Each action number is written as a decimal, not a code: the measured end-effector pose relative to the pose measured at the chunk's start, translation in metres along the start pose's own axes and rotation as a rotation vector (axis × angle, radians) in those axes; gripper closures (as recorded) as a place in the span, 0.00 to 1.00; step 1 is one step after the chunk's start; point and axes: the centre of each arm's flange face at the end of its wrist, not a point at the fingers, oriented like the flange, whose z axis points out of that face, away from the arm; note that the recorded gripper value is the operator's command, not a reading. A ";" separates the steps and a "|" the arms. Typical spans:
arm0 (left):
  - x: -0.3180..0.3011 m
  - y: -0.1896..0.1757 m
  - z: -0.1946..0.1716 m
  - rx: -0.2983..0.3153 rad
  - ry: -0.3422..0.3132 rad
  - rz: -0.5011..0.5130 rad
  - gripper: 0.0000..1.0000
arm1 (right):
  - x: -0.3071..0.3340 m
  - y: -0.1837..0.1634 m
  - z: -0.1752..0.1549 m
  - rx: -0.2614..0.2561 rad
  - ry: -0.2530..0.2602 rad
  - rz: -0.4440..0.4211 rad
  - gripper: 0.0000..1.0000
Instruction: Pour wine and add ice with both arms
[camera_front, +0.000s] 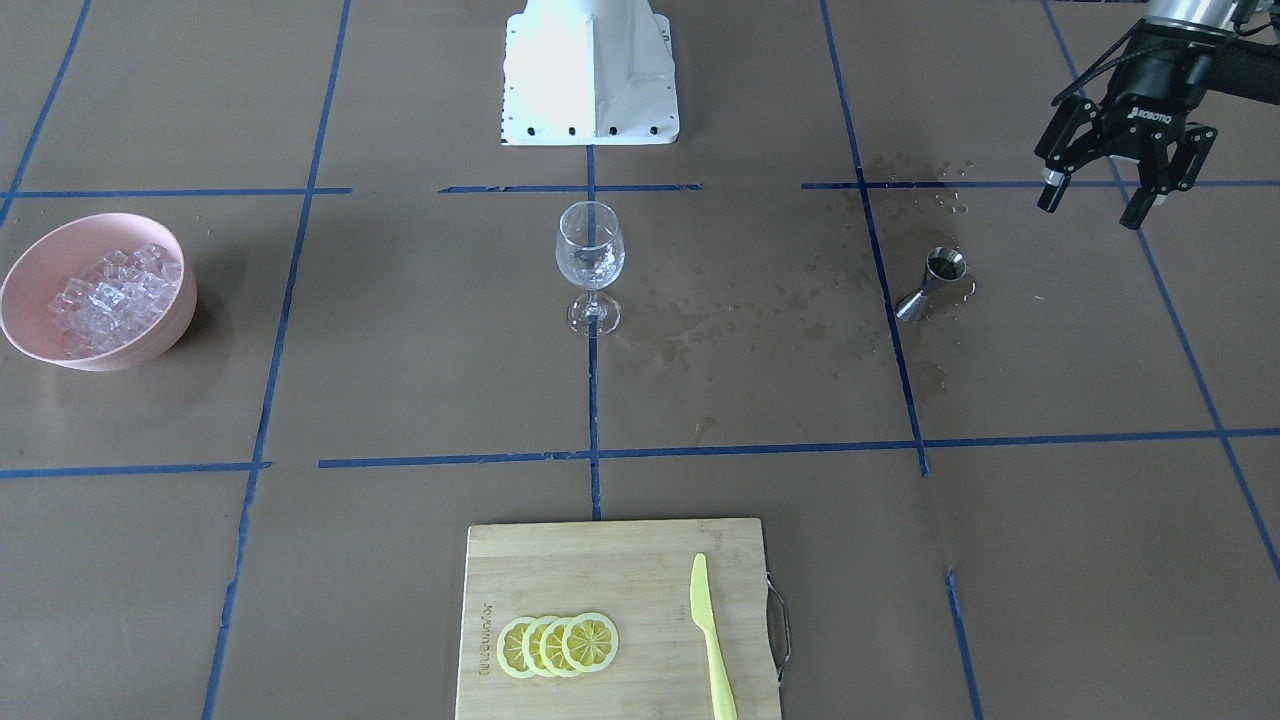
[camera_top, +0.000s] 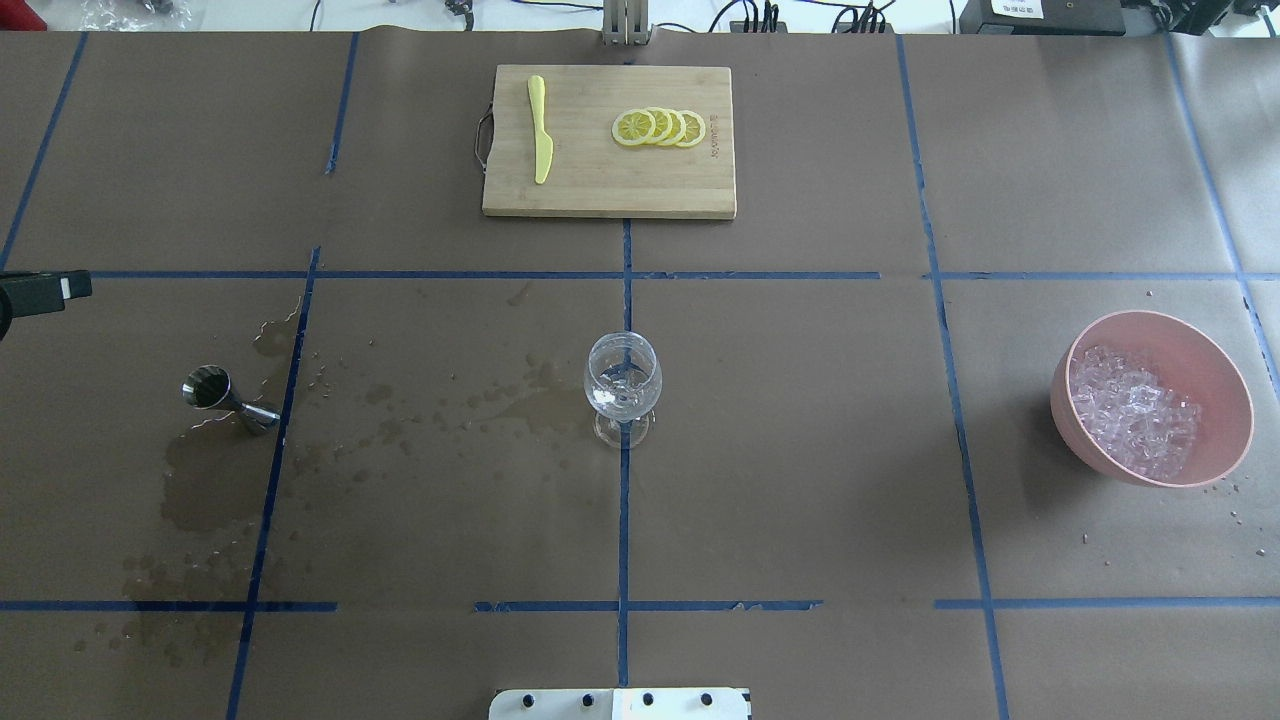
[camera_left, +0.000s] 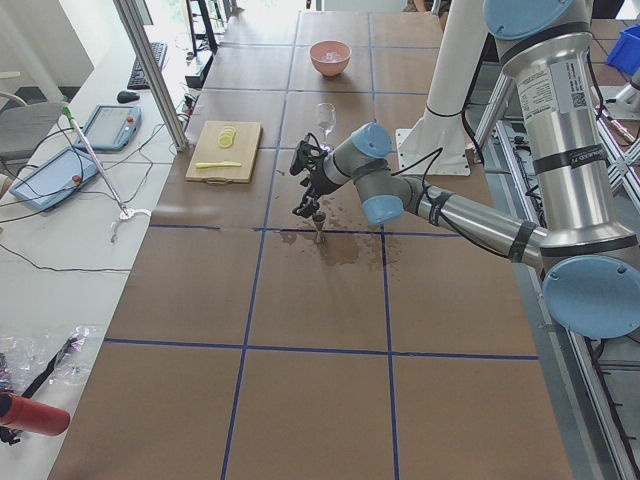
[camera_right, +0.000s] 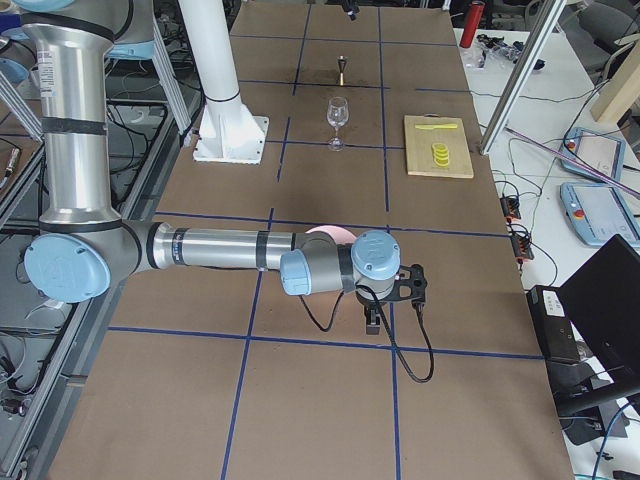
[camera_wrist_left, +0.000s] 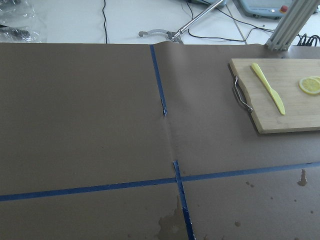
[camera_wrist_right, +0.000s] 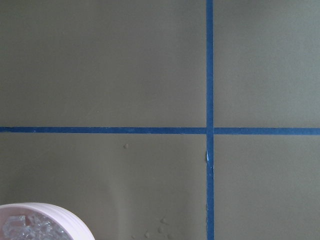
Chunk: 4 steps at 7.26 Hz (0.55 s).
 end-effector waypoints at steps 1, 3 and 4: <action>0.006 0.015 0.009 0.013 -0.022 -0.011 0.01 | -0.007 -0.001 -0.003 0.003 -0.024 0.021 0.00; 0.036 0.053 0.031 0.044 -0.049 -0.062 0.01 | -0.023 -0.006 -0.011 0.015 -0.042 0.053 0.00; 0.052 0.072 0.040 0.060 -0.052 -0.083 0.01 | -0.030 -0.008 -0.012 0.017 -0.045 0.063 0.00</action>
